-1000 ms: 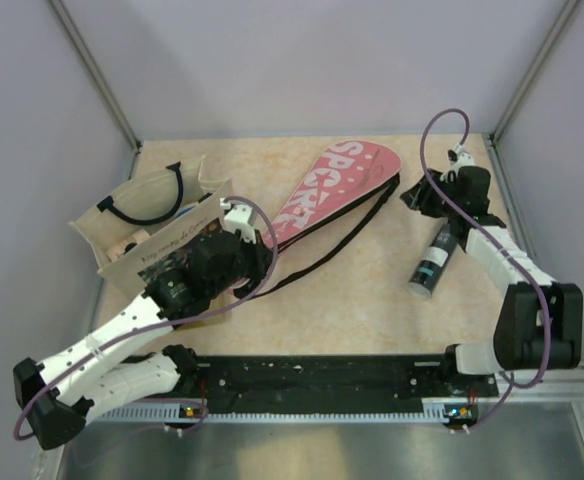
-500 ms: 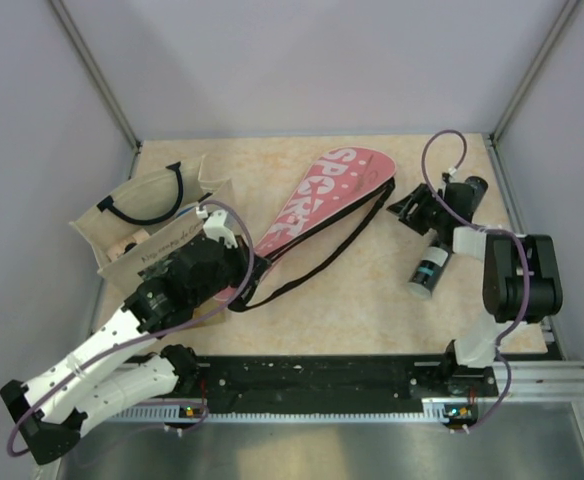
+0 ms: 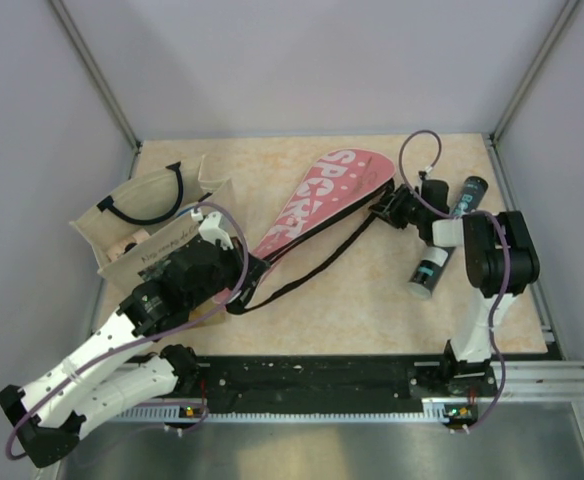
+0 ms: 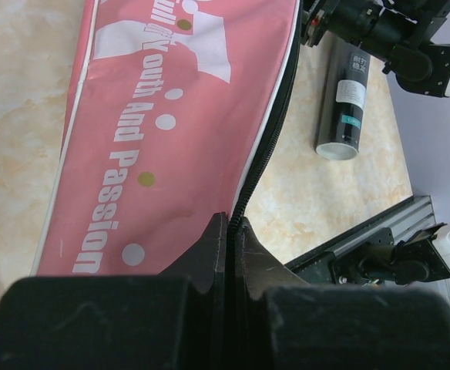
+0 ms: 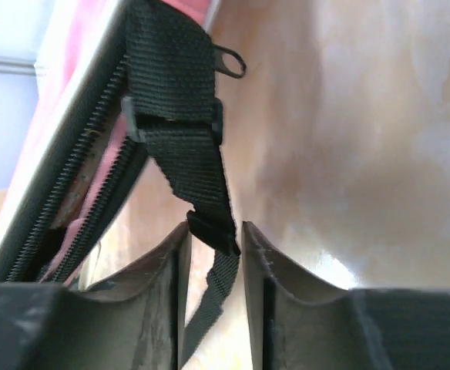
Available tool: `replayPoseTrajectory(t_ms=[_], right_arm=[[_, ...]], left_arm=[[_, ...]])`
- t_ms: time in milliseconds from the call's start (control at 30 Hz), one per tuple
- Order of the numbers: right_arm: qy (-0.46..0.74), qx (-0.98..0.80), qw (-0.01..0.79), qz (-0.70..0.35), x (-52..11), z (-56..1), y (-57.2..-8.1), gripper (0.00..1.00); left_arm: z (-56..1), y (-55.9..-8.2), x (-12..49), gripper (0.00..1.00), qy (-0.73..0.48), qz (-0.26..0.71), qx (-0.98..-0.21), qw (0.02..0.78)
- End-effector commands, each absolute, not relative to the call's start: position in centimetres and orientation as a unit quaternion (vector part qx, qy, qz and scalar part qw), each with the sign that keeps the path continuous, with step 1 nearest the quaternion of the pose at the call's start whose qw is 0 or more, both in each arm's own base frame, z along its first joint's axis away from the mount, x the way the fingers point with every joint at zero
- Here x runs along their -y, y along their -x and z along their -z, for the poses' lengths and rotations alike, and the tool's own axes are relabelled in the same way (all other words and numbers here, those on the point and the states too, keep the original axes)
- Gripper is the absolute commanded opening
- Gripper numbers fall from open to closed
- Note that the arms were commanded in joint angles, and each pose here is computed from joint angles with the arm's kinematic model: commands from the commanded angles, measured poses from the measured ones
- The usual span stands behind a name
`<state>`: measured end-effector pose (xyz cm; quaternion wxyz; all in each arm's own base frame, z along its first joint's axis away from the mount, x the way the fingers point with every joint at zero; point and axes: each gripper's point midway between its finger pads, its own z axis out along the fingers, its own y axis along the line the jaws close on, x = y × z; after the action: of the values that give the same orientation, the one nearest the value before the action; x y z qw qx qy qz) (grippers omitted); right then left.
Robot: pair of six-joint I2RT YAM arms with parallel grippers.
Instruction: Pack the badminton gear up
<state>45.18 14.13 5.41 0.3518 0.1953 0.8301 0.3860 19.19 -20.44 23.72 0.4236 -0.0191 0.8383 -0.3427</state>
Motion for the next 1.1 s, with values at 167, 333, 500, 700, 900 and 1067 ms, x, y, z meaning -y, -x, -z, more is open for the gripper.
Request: replayPoseTrajectory(t_ms=[167, 333, 500, 700, 900, 1067], right_arm=[[-0.168, -0.77, 0.426, -0.443, -14.9, -14.6, -45.7, 0.0], [-0.142, -0.725, 0.452, -0.5, -16.1, -20.2, -45.9, 0.0], [-0.137, -0.697, 0.454, -0.537, -17.0, -23.0, -46.5, 0.0], [-0.143, -0.667, 0.444, -0.581, -17.5, -25.2, -45.9, 0.04], [-0.145, -0.653, 0.443, -0.597, -18.2, -27.1, -45.5, 0.13], [-0.167, -0.66, 0.428, -0.594, -19.1, -25.9, -45.1, 0.15]], left_arm=[[-24.4, -20.0, 19.6, 0.0, 0.028, 0.327, -0.831, 0.449], [-22.9, -19.8, 19.7, 0.0, 0.025, 0.321, -0.839, 0.438], [-22.3, -19.8, 19.7, 0.0, 0.024, 0.318, -0.843, 0.434], [-21.6, -19.8, 20.2, 0.0, 0.016, 0.317, -0.849, 0.422], [-21.3, -19.6, 20.4, 0.0, 0.015, 0.322, -0.85, 0.416], [-21.5, -19.3, 20.9, 0.0, 0.008, 0.344, -0.841, 0.418]])
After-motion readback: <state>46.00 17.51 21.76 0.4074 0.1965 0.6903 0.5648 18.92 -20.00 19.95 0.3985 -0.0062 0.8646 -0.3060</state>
